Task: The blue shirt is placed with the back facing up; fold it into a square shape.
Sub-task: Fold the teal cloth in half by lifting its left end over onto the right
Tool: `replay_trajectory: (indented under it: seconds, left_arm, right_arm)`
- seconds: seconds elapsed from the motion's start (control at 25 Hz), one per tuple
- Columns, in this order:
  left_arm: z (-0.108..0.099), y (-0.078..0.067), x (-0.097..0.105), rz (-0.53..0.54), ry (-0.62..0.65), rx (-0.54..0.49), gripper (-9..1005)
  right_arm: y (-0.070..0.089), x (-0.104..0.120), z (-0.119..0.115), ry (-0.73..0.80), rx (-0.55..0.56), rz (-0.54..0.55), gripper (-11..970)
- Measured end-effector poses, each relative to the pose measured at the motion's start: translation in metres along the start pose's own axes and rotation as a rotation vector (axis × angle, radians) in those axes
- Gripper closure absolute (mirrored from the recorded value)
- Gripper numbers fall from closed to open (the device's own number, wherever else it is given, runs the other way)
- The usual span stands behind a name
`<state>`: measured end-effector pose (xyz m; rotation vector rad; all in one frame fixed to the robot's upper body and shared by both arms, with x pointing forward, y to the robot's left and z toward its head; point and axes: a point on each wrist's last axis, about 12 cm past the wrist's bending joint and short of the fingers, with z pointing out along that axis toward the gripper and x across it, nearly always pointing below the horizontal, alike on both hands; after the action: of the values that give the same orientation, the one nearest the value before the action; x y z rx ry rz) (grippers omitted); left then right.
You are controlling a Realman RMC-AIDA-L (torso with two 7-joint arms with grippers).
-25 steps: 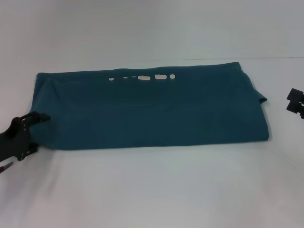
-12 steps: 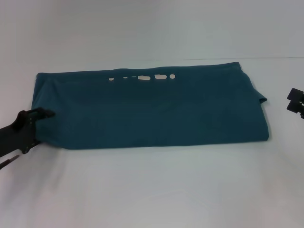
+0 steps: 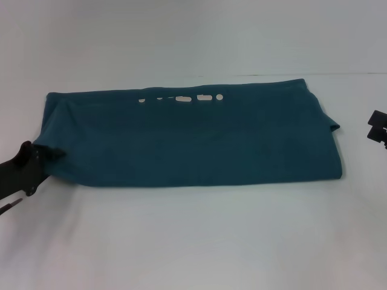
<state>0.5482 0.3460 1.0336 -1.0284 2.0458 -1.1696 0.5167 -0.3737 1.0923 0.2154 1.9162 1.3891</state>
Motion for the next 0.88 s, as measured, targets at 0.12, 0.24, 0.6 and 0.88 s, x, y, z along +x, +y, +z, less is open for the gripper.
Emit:
replay_trajectory:
  seconds: [0.12, 0.24, 0.6, 0.88]
  left_arm:
    - [0.000, -0.001, 0.000, 0.020, 0.001, 0.004, 853]
    - [-0.001, -0.004, -0.002, 0.095, 0.000, 0.020, 945]
    - [-0.016, -0.008, -0.020, 0.287, -0.080, 0.021, 959]
    - [-0.045, 0.002, -0.042, 0.279, -0.185, -0.009, 944]
  right_arm:
    - [0.000, -0.001, -0.001, -0.006, 0.000, 0.001, 318]
    - [0.000, -0.001, -0.001, -0.011, 0.000, 0.003, 318]
    - [-0.002, -0.001, -0.005, -0.043, 0.003, 0.035, 319]
    - [-0.009, 0.002, -0.011, -0.071, 0.036, 0.066, 319]
